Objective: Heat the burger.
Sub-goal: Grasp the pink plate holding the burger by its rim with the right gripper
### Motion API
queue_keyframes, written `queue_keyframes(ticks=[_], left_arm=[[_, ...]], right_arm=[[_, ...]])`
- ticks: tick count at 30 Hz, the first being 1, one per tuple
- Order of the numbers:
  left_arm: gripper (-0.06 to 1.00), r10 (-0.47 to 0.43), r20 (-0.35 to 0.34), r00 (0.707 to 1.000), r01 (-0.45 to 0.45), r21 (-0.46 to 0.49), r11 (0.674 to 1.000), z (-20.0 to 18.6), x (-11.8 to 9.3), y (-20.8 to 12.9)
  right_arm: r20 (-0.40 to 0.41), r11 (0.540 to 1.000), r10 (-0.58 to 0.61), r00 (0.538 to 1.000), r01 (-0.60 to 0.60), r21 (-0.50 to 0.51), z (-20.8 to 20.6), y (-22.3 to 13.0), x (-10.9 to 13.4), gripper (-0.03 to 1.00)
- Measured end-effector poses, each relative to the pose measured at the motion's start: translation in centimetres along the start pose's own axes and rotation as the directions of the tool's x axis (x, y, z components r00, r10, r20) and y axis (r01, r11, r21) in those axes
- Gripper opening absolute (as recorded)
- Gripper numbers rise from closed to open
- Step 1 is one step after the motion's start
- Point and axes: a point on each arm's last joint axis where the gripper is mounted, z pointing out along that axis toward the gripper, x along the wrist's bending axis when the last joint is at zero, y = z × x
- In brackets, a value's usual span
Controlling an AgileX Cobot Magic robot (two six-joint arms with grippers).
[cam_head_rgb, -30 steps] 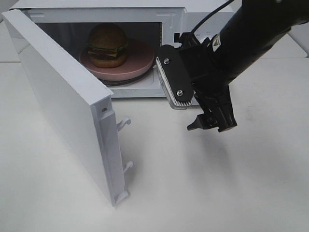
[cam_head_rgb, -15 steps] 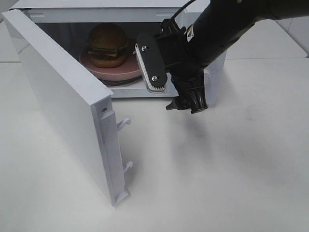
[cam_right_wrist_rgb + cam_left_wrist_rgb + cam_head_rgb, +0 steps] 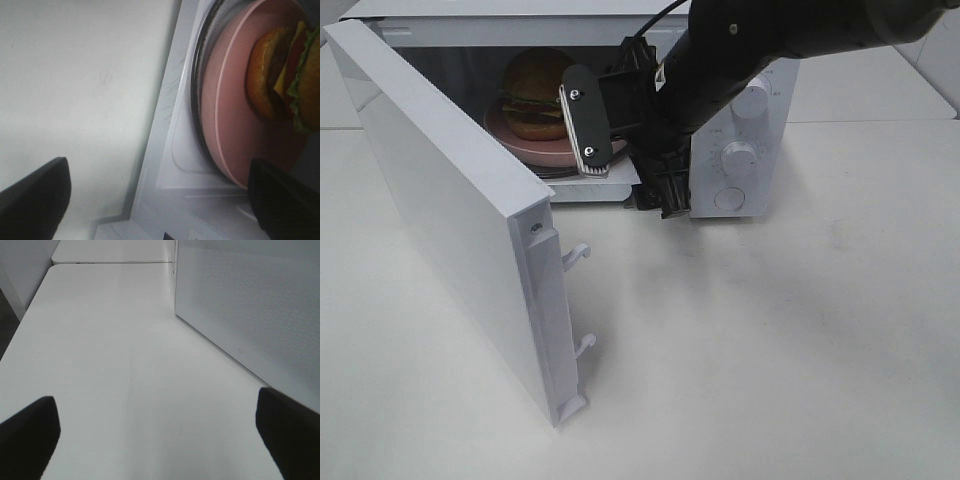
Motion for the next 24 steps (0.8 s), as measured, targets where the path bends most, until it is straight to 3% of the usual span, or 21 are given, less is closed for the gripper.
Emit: queue_keyframes(ticks=[24], left_arm=[[0.99,0.0,0.0,1.0,0.0,0.0,1.0,0.0,0.0,0.0]], right_arm=[[0.036,0.998,0.055,0.998,-0.055,-0.008,7.1,2.2,-2.7,0.89]])
